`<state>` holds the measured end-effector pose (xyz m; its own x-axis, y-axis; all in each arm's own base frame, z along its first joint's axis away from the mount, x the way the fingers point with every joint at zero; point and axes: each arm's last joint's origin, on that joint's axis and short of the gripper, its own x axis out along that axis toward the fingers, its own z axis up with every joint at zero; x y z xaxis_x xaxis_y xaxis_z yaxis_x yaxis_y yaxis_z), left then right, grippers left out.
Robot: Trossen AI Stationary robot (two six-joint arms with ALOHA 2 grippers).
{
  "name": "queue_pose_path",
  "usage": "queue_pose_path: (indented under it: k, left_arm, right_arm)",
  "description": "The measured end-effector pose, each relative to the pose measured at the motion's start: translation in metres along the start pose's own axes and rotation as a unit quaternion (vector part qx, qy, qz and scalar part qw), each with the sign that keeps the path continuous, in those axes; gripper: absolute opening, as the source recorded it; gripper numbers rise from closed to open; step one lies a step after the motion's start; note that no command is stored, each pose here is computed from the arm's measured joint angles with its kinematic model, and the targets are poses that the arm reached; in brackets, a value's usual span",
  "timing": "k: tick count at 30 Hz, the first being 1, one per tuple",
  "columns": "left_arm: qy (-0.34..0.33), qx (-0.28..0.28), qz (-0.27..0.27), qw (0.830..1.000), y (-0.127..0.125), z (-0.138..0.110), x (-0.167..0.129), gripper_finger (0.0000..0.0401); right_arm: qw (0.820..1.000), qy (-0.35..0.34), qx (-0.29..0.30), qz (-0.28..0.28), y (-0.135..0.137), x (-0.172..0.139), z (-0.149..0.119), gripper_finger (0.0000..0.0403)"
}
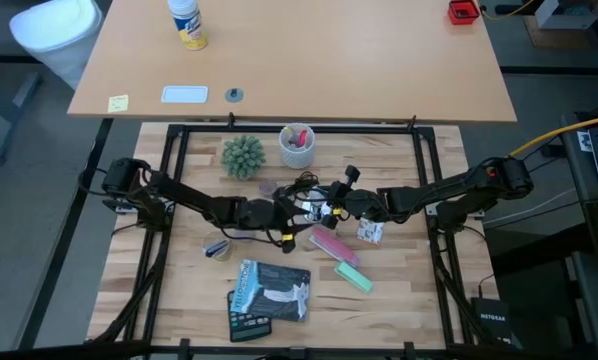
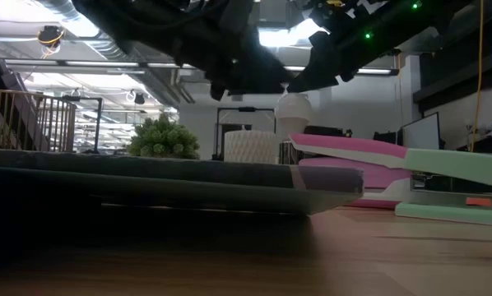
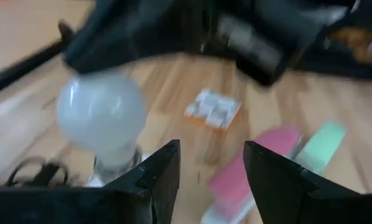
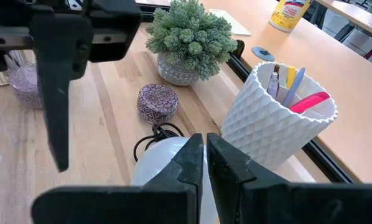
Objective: Screw lightbulb
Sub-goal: Insert the lightbulb into the lamp
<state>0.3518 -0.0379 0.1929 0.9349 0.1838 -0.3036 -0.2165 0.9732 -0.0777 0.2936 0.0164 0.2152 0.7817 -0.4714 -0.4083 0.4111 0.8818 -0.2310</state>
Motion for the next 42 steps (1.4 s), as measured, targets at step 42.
queue_pose_path:
  k: [42]
  left_arm:
    - [-0.040,-0.028,0.075,0.996,0.016,-0.011,0.020,0.0166]
  right_arm:
    - [1.000,0.001,0.000,0.010,0.000,0.000,0.000,0.0028]
